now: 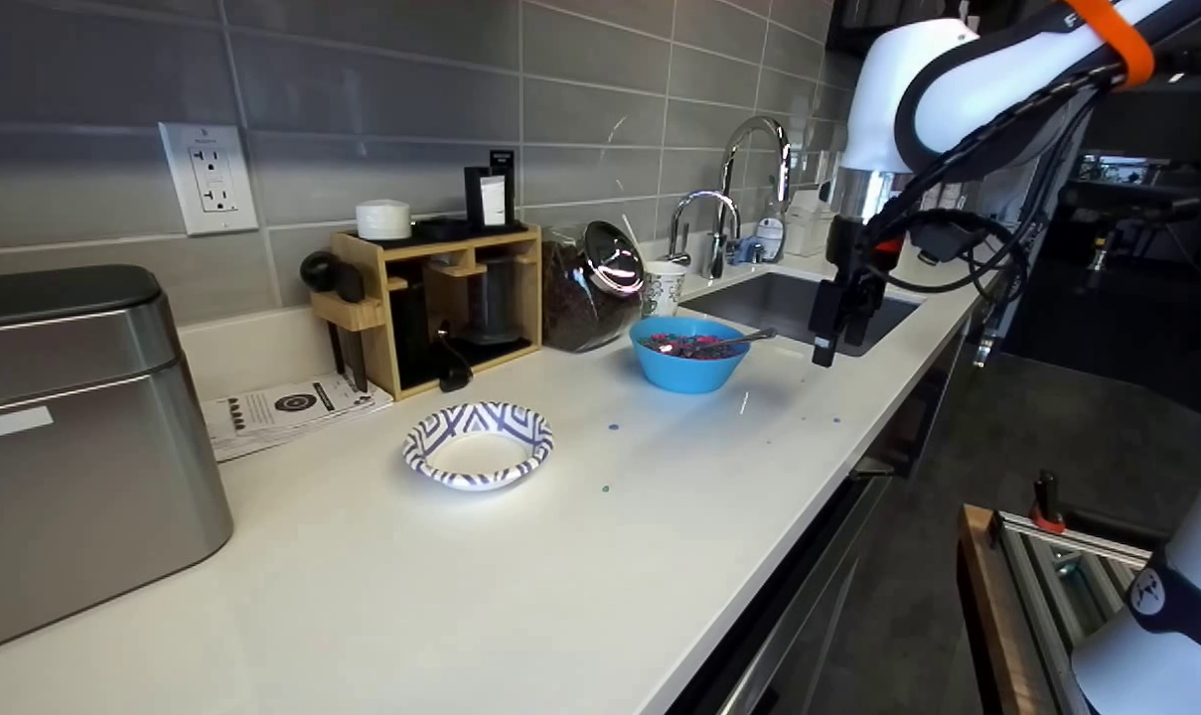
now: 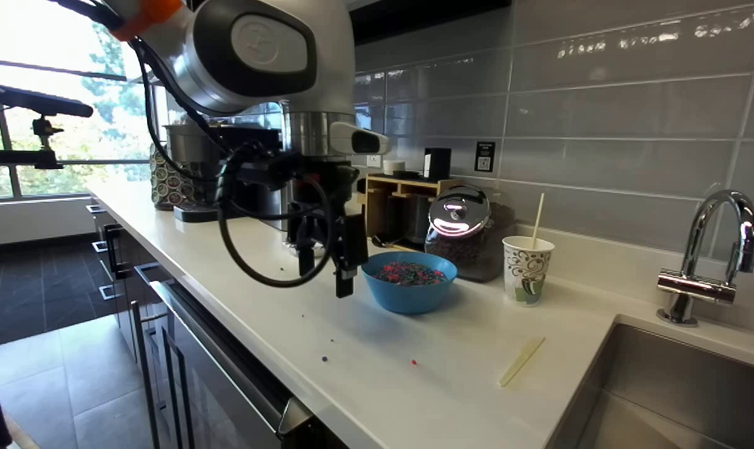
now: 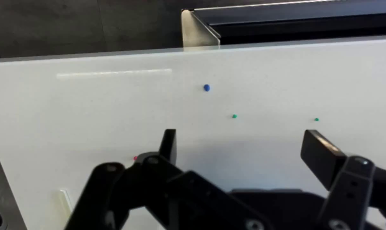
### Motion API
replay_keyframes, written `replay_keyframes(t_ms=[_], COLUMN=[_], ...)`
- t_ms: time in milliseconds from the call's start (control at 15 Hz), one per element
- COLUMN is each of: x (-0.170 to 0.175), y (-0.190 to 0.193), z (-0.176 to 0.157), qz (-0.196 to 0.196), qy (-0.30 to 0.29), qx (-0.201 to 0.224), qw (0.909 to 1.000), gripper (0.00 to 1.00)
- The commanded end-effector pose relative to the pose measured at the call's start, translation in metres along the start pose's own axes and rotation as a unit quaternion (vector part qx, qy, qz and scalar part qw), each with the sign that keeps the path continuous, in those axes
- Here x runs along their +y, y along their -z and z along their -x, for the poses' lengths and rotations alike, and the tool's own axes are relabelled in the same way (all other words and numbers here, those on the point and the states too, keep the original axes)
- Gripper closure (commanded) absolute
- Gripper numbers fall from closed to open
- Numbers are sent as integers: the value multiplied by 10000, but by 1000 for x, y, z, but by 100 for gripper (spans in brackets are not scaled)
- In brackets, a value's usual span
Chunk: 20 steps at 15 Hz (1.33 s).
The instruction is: Put the cereals inside the blue bowl
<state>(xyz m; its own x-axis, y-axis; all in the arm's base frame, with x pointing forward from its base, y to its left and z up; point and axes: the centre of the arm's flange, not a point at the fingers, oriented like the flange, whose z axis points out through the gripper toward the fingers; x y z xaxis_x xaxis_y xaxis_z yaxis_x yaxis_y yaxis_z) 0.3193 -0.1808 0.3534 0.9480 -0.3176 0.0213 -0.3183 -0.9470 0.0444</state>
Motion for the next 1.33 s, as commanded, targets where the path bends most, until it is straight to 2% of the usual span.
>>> replay_keyframes(t_ms=[0, 267, 533, 667, 1267], x=[4, 6, 8, 10, 17], y=[-9, -23, -45, -59, -102], z=[-2, -5, -1, 3, 12], qz=[4, 22, 109, 131, 81], qy=[19, 36, 177, 301, 333], qx=[-47, -152, 116, 92, -516], qw=[10000, 9999, 9997, 9994, 9981], gripper=[0, 0, 0, 0, 0])
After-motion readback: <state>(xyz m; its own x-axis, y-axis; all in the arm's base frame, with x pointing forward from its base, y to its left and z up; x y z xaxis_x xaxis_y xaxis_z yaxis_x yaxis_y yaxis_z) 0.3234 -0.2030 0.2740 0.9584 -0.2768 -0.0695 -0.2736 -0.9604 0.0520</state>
